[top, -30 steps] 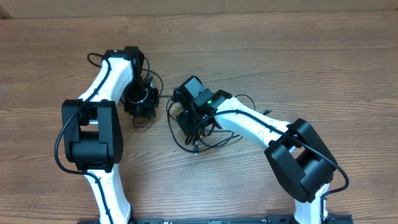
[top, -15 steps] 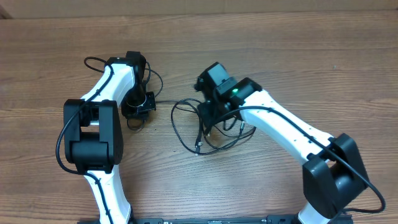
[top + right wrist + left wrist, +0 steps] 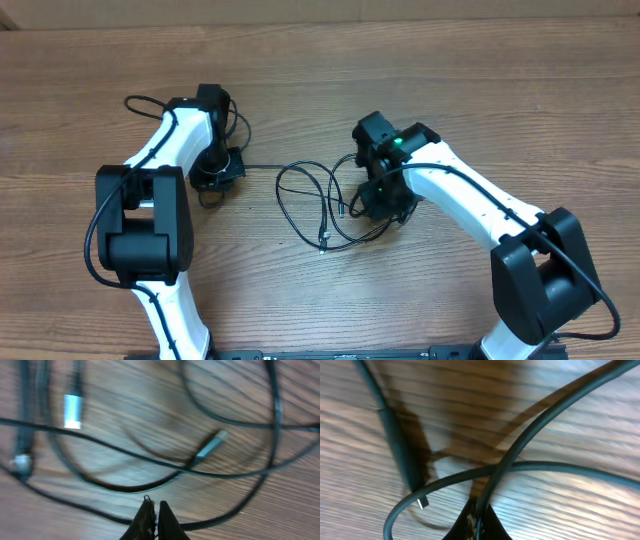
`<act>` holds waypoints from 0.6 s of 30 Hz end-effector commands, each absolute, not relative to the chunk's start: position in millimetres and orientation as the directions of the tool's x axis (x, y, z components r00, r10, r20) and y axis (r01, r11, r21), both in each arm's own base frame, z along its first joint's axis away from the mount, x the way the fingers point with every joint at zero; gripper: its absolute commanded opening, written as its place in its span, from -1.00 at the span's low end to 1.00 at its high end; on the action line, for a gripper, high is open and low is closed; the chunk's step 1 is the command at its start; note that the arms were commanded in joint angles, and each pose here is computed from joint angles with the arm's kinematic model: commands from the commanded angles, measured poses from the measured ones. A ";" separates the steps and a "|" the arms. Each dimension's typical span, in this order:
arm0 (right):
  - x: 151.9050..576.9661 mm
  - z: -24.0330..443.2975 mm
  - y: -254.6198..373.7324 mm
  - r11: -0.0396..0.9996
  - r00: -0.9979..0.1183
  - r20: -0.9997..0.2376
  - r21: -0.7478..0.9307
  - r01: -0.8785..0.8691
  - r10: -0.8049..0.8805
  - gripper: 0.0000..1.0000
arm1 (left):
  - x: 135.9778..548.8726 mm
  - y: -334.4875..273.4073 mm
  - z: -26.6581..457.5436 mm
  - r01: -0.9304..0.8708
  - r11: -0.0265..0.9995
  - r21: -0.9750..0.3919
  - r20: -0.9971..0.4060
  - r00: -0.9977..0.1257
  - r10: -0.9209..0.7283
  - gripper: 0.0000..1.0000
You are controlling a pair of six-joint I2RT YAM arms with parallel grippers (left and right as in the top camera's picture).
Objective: Untangle cables
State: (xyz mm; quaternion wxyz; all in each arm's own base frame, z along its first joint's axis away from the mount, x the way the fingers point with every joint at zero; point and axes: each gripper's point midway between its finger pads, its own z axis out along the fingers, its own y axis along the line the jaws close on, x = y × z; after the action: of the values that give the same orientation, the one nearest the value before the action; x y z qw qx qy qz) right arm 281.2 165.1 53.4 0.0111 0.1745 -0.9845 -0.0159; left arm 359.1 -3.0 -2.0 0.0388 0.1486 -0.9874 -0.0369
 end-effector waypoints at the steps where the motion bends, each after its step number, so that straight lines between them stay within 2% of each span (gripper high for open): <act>1: 288.4 48.6 153.8 0.964 -0.965 0.003 0.029 -0.263 -0.263 -0.92 | 342.9 23.0 -21.6 -0.351 0.922 0.160 0.092 -0.925 -0.368 -0.92; 2: 288.4 47.6 158.2 0.964 -0.965 -0.001 0.060 -0.260 -0.261 -0.92 | 342.7 23.5 -23.0 -0.357 0.922 0.152 0.092 -0.923 -0.373 -0.91; 5: 285.8 48.2 184.2 0.937 -0.959 -0.018 0.211 -0.279 -0.282 -0.41 | 342.7 24.3 -28.1 -0.370 0.919 0.134 0.087 -0.920 -0.383 -0.92; 9: 285.5 61.4 231.3 0.822 -0.916 -0.116 0.410 -0.396 -0.384 0.09 | 341.4 23.1 -34.5 -0.369 0.921 0.121 0.083 -0.921 -0.380 -0.92; 14: 295.9 71.1 273.2 0.746 -0.858 -0.270 0.424 -0.513 -0.437 0.32 | 341.1 22.2 -42.9 -0.371 0.922 0.112 0.067 -0.923 -0.379 -0.91; 18: 302.1 75.2 295.8 0.722 -0.805 -0.365 0.369 -0.586 -0.468 0.37 | 341.9 15.4 -44.9 -0.364 0.929 0.073 0.075 -0.926 -0.369 -0.92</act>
State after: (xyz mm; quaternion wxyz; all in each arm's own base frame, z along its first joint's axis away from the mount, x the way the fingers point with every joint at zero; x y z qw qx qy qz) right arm 307.1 279.3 71.4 -0.1066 0.2581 -0.9307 -0.2364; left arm 368.1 16.7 -4.2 -0.0137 0.1796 -0.9832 -0.0307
